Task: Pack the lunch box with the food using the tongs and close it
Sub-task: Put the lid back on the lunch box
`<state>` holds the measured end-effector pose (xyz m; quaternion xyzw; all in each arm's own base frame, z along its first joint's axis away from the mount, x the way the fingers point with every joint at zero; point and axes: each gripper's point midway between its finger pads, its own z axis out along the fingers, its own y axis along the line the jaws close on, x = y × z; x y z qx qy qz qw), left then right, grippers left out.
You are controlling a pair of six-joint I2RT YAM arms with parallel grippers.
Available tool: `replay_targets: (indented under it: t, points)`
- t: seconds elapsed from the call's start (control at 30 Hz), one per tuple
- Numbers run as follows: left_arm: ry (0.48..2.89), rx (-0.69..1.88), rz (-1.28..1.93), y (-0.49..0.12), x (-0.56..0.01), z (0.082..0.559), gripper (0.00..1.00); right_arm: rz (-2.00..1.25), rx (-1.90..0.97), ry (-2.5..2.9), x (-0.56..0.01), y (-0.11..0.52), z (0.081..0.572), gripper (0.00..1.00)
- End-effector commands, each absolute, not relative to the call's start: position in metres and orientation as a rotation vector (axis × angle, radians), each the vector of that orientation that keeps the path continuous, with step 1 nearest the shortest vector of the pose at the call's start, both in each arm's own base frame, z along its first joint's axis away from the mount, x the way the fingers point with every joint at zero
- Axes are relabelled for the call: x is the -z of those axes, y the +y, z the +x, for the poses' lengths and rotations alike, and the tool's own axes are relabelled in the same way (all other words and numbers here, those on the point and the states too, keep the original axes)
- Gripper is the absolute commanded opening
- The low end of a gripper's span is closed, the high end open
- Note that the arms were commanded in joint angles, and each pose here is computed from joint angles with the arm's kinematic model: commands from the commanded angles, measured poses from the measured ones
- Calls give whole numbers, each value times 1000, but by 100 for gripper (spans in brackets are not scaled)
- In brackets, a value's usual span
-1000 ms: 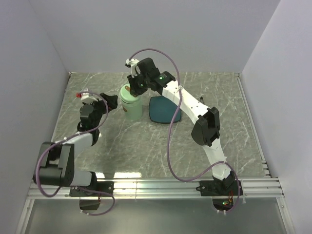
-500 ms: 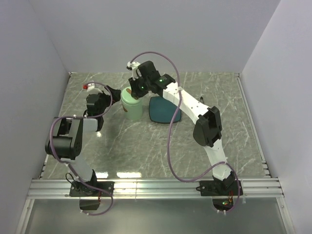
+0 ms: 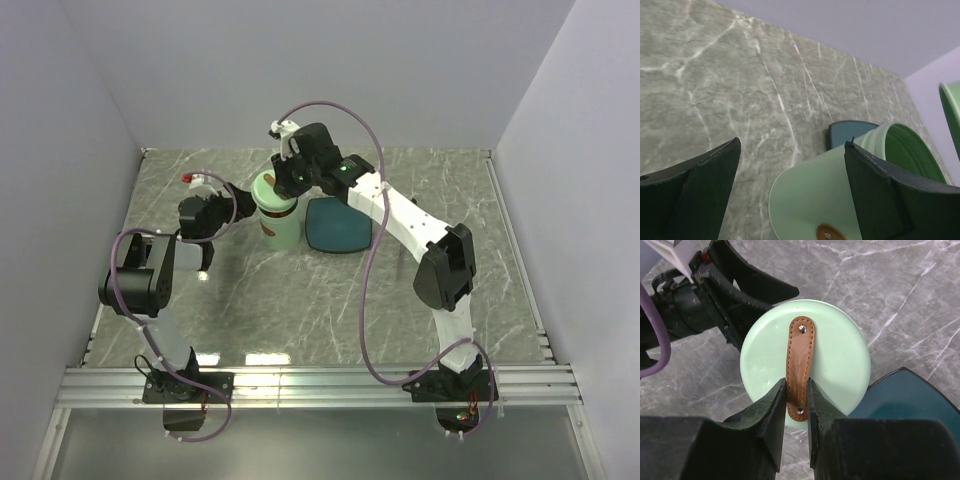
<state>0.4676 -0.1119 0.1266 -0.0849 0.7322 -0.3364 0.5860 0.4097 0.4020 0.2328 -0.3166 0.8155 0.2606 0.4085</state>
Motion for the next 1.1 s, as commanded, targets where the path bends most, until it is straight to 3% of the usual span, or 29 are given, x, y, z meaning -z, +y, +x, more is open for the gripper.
replay_targets:
  t: [0.0, 0.3, 0.67, 1.07]
  points:
    - [1645, 875, -75, -131, -142, 456, 91, -759, -662, 1970, -269, 399, 414, 17]
    - [1643, 898, -57, -134, -142, 447, 90, -766, -642, 2054, -241, 391, 404, 17]
    - [1652, 667, -267, -91, -137, 454, 95, -746, -570, 2094, -237, 375, 401, 17]
    - [1621, 647, -288, -86, -146, 449, 95, -715, -569, 1964, -291, 370, 394, 17]
